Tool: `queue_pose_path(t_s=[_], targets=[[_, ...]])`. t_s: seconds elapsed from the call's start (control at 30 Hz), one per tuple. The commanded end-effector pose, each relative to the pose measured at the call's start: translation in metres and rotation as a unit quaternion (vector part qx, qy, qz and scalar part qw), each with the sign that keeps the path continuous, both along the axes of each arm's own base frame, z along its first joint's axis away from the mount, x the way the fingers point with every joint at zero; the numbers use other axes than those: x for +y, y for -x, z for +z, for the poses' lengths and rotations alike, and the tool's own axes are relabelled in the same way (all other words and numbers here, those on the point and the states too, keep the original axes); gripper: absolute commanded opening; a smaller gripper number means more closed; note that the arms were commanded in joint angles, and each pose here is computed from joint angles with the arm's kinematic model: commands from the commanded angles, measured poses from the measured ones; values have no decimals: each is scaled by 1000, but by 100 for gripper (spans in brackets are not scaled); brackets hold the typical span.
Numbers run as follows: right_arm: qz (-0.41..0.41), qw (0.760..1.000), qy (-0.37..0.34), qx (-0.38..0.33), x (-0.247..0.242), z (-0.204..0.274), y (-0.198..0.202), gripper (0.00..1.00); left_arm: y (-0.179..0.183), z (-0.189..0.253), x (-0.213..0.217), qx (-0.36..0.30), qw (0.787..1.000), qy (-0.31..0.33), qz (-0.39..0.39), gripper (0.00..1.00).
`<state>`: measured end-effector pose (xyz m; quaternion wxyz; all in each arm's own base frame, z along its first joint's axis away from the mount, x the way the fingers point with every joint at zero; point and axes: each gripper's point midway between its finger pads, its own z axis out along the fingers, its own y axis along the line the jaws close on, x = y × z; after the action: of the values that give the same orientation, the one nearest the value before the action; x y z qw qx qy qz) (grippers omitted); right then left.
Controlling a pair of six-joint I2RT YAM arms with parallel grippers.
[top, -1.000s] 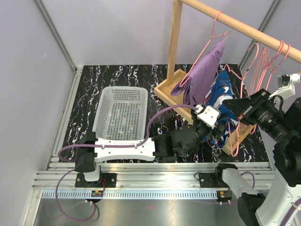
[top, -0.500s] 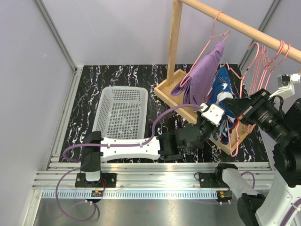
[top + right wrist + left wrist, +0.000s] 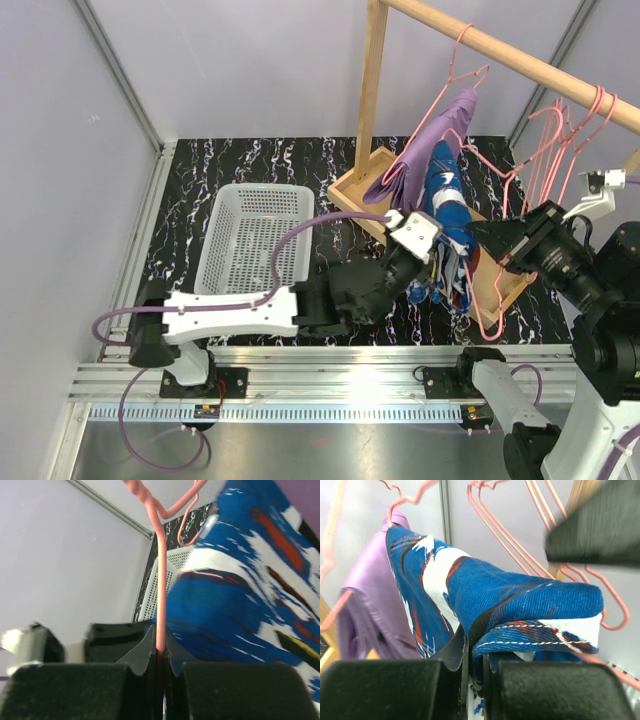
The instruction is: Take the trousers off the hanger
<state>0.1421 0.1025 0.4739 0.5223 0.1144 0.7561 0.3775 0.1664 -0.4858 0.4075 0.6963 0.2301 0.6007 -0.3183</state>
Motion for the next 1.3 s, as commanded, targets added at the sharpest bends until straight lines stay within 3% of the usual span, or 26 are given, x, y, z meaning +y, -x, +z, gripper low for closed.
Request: queue_pose_path(t_s=[0.0, 0.53, 0.87, 1.07, 1.27], targets=[[20, 997, 26, -66, 3, 11, 7, 0, 16, 115, 68, -24, 987, 160, -19, 0], [49, 997, 24, -58, 12, -17, 29, 0, 63, 194, 136, -43, 970, 222, -94, 0], [48, 996, 47, -66, 8, -21, 35, 0, 97, 247, 174, -81, 943, 267, -183, 0], [31, 996, 55, -62, 3, -30, 32, 0, 90, 261, 204, -104, 945, 272, -151, 0], [30, 997, 41, -60, 4, -26, 19, 0, 89, 281, 236, -126, 933, 309, -137, 0]])
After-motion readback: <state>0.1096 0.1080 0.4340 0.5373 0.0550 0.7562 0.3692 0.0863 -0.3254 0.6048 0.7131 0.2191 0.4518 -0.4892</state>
